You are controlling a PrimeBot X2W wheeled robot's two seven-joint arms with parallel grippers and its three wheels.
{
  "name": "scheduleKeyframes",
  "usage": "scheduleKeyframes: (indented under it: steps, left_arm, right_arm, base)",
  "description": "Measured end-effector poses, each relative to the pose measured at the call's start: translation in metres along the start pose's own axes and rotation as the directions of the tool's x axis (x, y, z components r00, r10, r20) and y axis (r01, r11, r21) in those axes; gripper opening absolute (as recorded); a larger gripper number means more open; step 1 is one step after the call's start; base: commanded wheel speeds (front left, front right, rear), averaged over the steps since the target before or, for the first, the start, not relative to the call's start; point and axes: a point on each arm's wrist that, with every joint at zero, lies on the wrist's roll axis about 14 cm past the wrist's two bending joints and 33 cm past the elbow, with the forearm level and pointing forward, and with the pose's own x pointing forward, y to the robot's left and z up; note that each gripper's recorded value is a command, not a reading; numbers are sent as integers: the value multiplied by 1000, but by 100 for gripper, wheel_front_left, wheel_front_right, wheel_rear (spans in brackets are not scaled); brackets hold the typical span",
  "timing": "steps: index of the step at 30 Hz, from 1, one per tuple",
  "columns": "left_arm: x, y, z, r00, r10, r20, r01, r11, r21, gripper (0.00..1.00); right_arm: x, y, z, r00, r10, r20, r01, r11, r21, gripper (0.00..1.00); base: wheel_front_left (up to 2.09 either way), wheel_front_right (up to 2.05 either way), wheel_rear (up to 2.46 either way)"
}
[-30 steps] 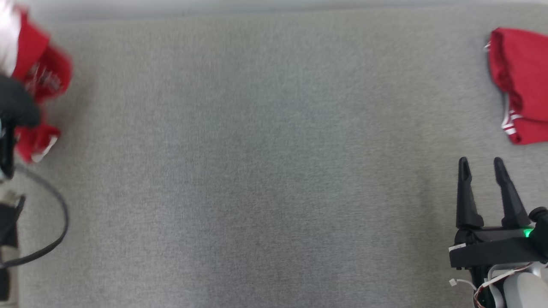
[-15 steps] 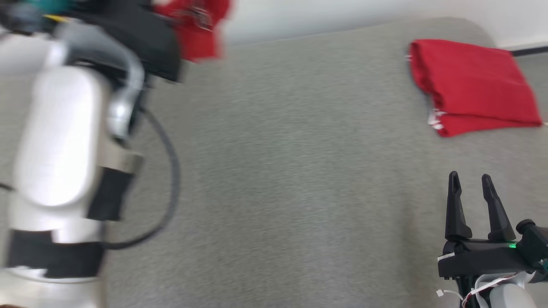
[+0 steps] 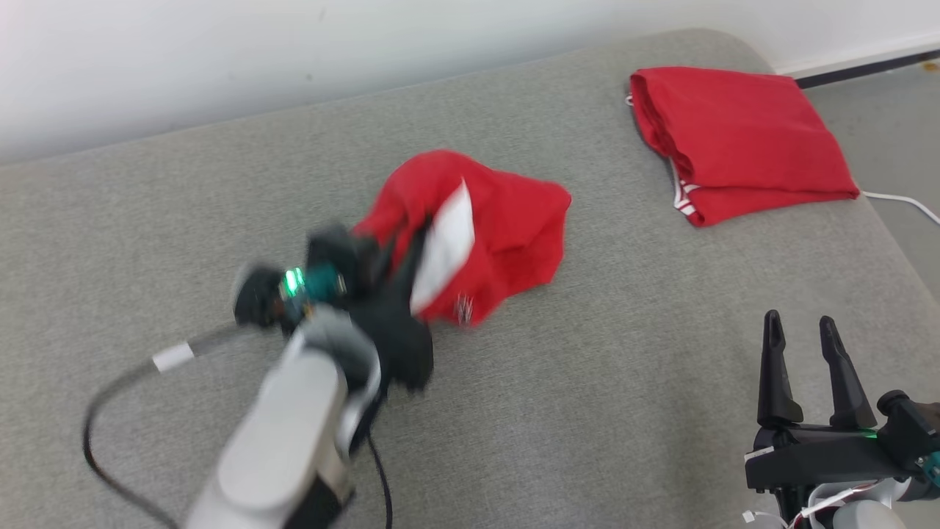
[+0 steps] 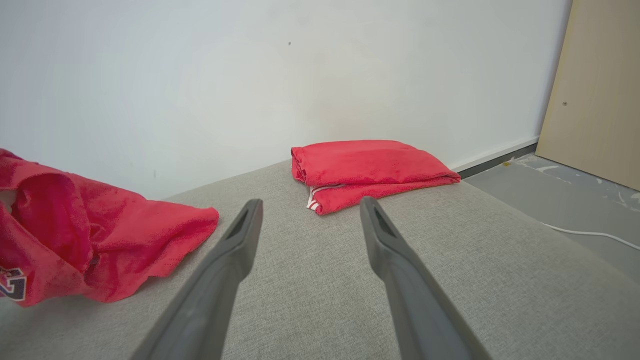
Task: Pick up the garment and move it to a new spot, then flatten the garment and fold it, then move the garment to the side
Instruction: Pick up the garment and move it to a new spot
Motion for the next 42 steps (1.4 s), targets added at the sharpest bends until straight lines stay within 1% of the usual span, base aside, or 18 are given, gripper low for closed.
scheduleKeyframes:
  steps: [4,7,8,9,10,13,17,20,23,29,31,34,38,42]
  left_arm:
    - [-29,-6,-58,993,13,-116,-17,999,-34,0]
    - [-46,-10,-83,985,23,-169,-32,998,-49,0]
    - [-51,-12,-89,984,24,-179,-33,998,-48,7]
    - [-54,-13,-93,983,23,-184,-32,998,-46,74]
    - [-58,-14,-94,983,25,-179,-34,998,-48,100]
    - [-59,-13,-72,997,44,-68,-48,997,-55,100]
    - [-65,2,-38,993,111,48,-109,993,-39,100]
    - [-78,22,-22,980,176,93,-176,984,-13,100]
    - [-99,46,-9,958,256,131,-258,966,3,100]
    - [-156,84,24,881,406,244,-422,906,17,100]
    - [-177,93,30,849,453,273,-478,878,27,100]
    - [-206,101,35,807,509,300,-538,843,18,100]
    - [-240,108,28,759,581,295,-607,795,-1,100]
    - [-265,109,22,723,627,291,-651,759,-18,100]
  right_arm:
    - [4,7,-4,1000,22,-10,-22,1000,0,100]
    - [7,15,-6,999,52,-15,-52,999,0,100]
    - [8,19,-6,998,62,-16,-62,998,1,100]
    - [9,22,-7,997,72,-16,-72,997,2,100]
    - [9,25,-7,997,82,-16,-82,997,3,100]
    - [11,29,-5,995,95,-10,-94,996,5,100]
    - [7,35,-9,993,119,-22,-119,993,2,100]
    - [8,43,-6,990,143,-9,-143,990,3,100]
    - [10,52,-2,985,171,2,-171,985,2,100]
    - [8,71,0,974,228,11,-228,974,6,100]
    - [7,76,1,970,243,15,-243,970,7,100]
    - [5,80,1,965,261,14,-261,965,5,100]
    - [4,88,4,957,289,22,-289,957,0,100]
    - [-1,94,2,949,315,11,-315,949,0,100]
  base:
    - [0,0,0]
    - [0,0,0]
    - [0,0,0]
    - [0,0,0]
    - [0,0,0]
    - [0,0,0]
    - [0,0,0]
    - [0,0,0]
    - [0,0,0]
    - [0,0,0]
    - [0,0,0]
    - [0,0,0]
    - [0,0,0]
    - [0,0,0]
